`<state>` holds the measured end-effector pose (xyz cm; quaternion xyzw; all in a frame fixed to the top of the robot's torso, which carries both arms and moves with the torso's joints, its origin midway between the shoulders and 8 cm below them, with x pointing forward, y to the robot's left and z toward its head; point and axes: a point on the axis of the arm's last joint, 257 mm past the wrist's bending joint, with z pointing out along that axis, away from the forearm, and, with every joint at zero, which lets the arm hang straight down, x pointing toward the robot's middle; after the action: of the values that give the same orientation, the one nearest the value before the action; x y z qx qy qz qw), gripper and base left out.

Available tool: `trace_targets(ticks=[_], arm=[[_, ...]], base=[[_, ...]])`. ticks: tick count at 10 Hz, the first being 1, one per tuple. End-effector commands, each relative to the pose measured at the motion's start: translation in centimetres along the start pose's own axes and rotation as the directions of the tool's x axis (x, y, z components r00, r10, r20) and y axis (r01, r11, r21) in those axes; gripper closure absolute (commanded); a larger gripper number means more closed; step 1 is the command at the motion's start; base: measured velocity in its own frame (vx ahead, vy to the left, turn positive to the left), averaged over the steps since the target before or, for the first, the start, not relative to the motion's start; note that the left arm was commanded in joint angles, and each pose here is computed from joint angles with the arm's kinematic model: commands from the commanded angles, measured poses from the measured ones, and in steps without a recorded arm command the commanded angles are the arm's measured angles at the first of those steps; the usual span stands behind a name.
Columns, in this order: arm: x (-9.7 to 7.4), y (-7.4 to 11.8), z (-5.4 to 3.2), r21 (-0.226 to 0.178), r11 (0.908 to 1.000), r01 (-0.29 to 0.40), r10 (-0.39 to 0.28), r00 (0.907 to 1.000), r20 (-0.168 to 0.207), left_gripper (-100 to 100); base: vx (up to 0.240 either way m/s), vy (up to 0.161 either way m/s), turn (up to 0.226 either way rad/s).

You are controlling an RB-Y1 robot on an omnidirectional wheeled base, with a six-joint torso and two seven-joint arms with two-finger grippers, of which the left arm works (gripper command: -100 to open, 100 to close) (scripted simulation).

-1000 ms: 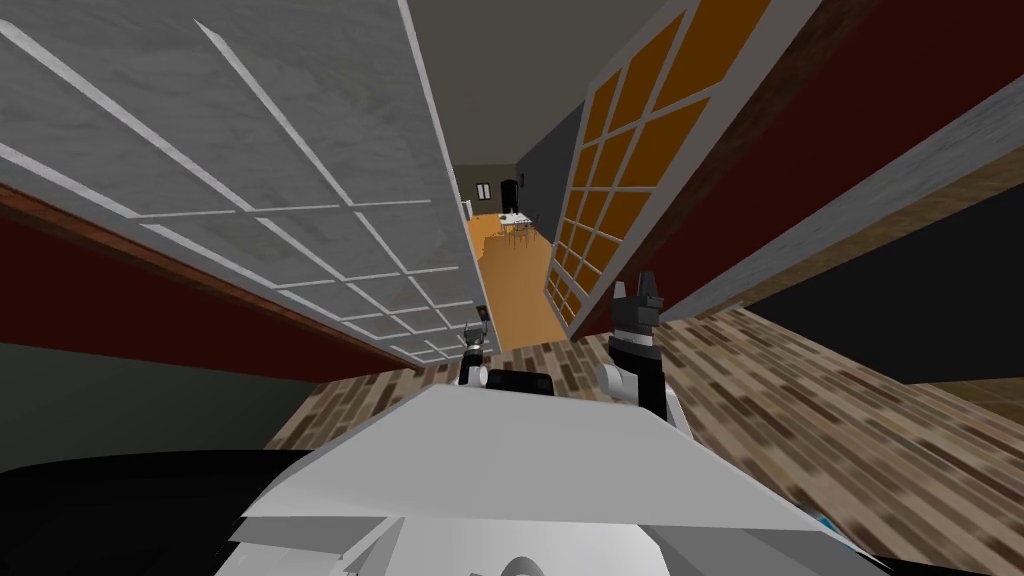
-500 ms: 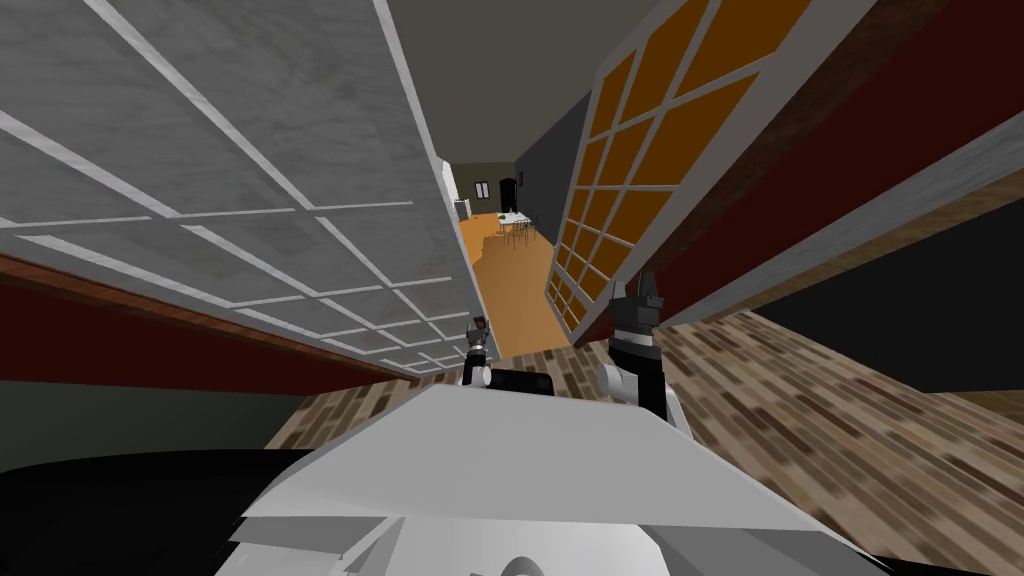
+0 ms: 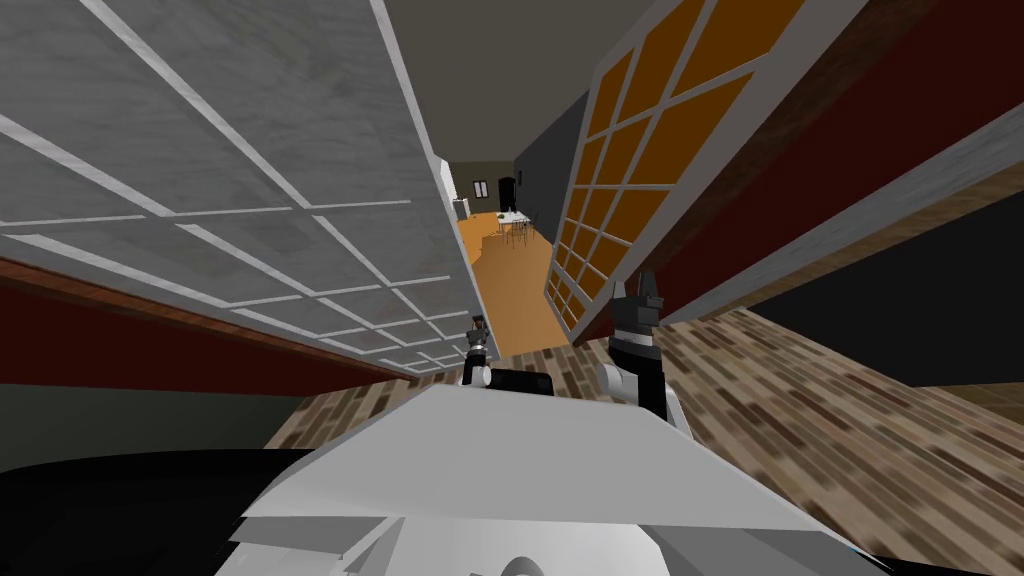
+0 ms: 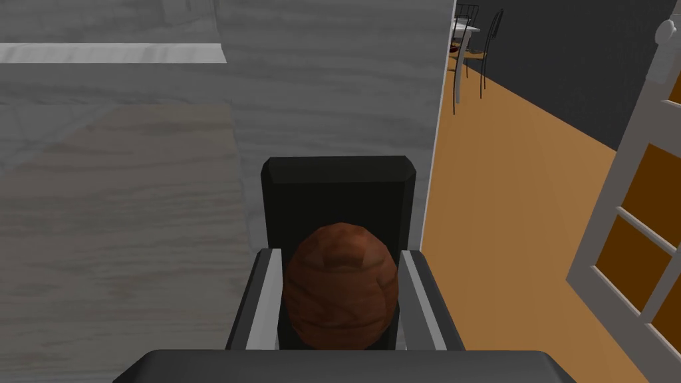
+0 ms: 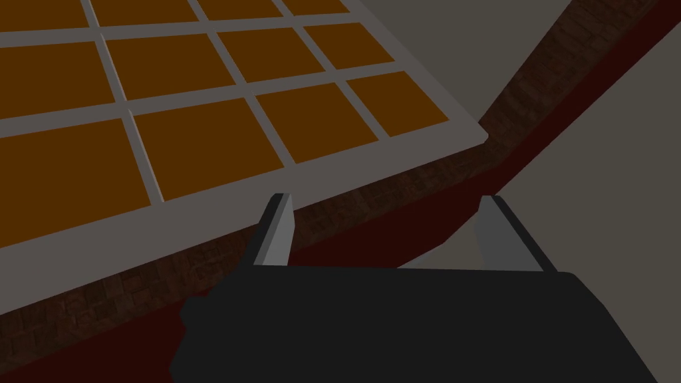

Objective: Push the door open

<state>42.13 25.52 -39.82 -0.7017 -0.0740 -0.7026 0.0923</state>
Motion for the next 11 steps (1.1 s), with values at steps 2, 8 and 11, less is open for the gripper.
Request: trace_targets(ticks=[2,8,11], arm=[[0.0,-1.7,0.36,0.023,0.9996,-0.019,0.019,0.9998,-0.004,100],[0.3,-5.1,1.11,0.079,0.9957,-0.049,0.05,0.9987,-0.013,100],[0.6,-7.6,1.56,0.128,0.9898,-0.063,0.066,0.9977,-0.018,100]], base=[[0.049,-0.007,-0.007],[0.152,0.001,0.004],[0.115,-0.003,0.013]])
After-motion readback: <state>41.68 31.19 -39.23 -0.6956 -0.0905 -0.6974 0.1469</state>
